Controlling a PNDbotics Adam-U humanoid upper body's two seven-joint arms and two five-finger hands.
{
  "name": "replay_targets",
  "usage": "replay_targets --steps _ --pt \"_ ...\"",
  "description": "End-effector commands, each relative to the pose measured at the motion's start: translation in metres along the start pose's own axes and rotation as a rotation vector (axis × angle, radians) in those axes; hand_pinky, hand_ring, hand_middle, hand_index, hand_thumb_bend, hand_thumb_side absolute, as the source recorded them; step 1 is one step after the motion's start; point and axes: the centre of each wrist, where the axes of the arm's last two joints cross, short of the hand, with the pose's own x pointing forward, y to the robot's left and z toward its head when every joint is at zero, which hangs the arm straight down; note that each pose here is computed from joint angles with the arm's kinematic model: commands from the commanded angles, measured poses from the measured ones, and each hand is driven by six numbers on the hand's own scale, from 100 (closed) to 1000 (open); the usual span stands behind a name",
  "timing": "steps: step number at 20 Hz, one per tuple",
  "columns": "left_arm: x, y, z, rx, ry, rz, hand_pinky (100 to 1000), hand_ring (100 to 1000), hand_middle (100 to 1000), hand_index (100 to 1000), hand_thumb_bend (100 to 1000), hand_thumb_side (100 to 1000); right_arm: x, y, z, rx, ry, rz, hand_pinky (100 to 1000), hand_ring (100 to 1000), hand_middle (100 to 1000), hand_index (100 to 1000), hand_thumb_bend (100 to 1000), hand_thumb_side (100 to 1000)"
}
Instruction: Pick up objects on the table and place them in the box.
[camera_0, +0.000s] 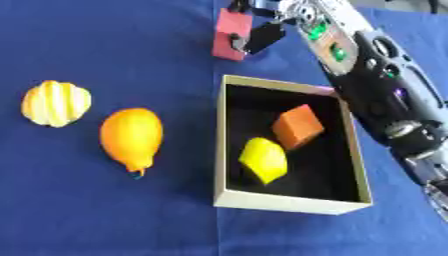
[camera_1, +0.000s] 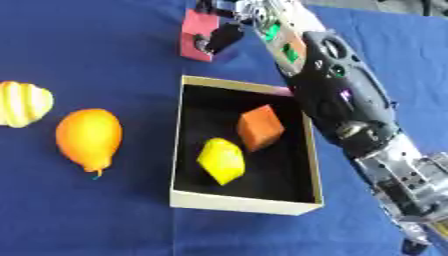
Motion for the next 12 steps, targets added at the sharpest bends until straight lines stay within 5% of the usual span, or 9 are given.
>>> replay_targets --steps 1,12 --pt "0.0059 0.0062 -0.0049 0.007 -0.03 -0.013 861 793 708 881 100 430 -0.002 -0.0078 0.0037 -0.047 0.02 -0.002 975 919 545 780 100 128" --pt "0.005 0.0056 -0.0036 -0.004 -0.02 -0.01 859 790 706 873 100 432 0.0061 -0.0096 0.0074 -0.096 -0.005 -0.056 951 860 468 756 100 126"
